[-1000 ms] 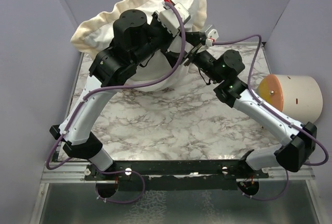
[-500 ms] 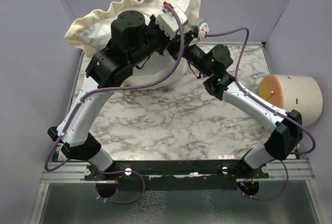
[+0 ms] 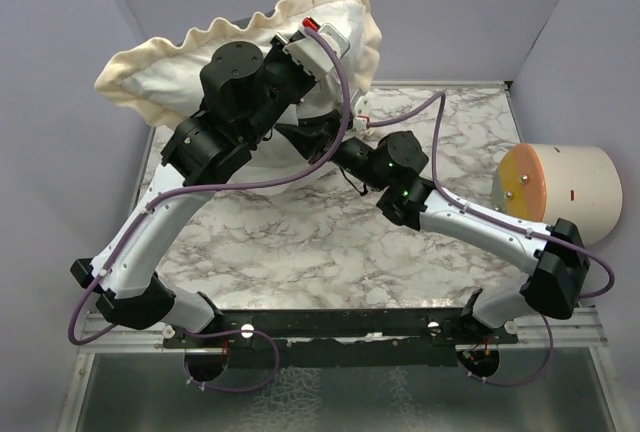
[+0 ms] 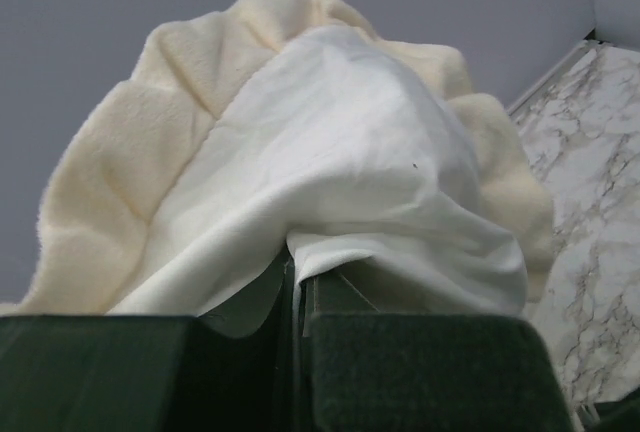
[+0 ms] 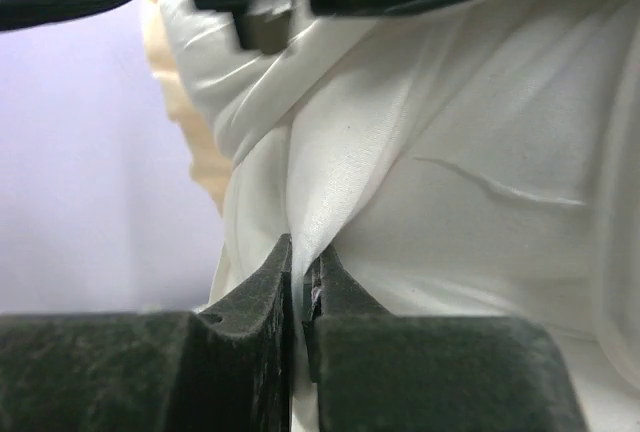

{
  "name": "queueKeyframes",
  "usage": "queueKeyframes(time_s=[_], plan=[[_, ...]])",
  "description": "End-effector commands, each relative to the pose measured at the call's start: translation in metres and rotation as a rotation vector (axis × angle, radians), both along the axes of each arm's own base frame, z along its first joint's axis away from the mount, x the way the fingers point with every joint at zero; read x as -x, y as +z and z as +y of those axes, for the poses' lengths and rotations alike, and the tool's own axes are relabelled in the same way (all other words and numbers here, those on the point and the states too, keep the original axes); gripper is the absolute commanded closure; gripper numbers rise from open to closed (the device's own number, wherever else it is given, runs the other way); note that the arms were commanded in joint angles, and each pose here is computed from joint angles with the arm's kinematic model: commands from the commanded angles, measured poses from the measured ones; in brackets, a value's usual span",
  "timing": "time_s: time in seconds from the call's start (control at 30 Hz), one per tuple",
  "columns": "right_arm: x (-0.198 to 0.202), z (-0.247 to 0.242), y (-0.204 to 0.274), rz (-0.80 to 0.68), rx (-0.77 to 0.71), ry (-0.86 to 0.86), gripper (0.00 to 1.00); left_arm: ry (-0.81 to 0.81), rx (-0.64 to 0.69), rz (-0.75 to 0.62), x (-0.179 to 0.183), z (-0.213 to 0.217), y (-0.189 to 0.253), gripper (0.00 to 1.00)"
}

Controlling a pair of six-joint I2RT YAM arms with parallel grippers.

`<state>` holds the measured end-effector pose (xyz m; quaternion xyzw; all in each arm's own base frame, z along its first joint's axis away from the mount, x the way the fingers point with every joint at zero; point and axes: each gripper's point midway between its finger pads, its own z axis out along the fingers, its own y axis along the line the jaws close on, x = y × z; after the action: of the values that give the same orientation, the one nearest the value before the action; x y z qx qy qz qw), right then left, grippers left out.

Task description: Remove the pillowcase from the pillow

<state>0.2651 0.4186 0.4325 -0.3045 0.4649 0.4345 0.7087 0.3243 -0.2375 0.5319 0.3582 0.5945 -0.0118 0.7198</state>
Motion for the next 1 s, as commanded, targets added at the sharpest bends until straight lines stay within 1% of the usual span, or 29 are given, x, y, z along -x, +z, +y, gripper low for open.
queueKeyframes(time_s=[0.0,0.1,0.2,0.33,0.47,0.53,0.63,0.7,0.77,0.8,0.83,0.87,0.93,0.97], plan=[[0.067,0.023,-0.085,0.104,0.182,0.212,0.99,0.100,0.154,-0.239,-0.013,0.009,0.063,1.00],[0.077,0.007,-0.111,0.149,0.211,0.209,0.99,0.113,0.154,-0.246,-0.017,0.008,0.062,1.00],[0.088,-0.010,-0.138,0.193,0.249,0.207,0.99,0.106,0.153,-0.220,-0.021,0.002,0.057,1.00],[0.101,-0.043,-0.173,0.256,0.284,0.174,0.99,0.123,0.157,-0.208,-0.028,0.000,0.056,1.00],[0.107,-0.074,-0.190,0.297,0.271,0.115,0.99,0.161,0.134,-0.210,-0.035,0.001,0.053,1.00],[0.109,-0.084,-0.195,0.311,0.264,0.095,0.99,0.184,0.103,-0.195,-0.041,0.000,0.044,1.00],[0.110,-0.089,-0.192,0.314,0.262,0.085,0.99,0.214,0.022,-0.130,-0.054,-0.005,0.012,1.00],[0.108,-0.091,-0.185,0.317,0.259,0.073,0.99,0.208,-0.054,-0.031,-0.063,-0.014,-0.024,1.00],[0.102,-0.093,-0.176,0.343,0.232,0.038,0.98,0.138,-0.138,0.126,-0.061,-0.028,-0.065,1.00],[0.099,-0.095,-0.171,0.373,0.212,0.016,0.89,0.083,-0.160,0.214,-0.058,-0.038,-0.084,1.00],[0.094,-0.098,-0.165,0.410,0.188,-0.015,0.65,0.039,-0.174,0.303,-0.054,-0.043,-0.100,1.00],[0.089,-0.101,-0.159,0.458,0.160,-0.047,0.49,0.006,-0.173,0.384,-0.051,-0.046,-0.112,1.00],[0.082,-0.108,-0.146,0.544,0.107,-0.104,0.31,-0.039,-0.141,0.486,-0.045,-0.048,-0.117,1.00],[0.080,-0.111,-0.142,0.589,0.090,-0.128,0.21,-0.052,-0.126,0.515,-0.043,-0.047,-0.117,1.00]])
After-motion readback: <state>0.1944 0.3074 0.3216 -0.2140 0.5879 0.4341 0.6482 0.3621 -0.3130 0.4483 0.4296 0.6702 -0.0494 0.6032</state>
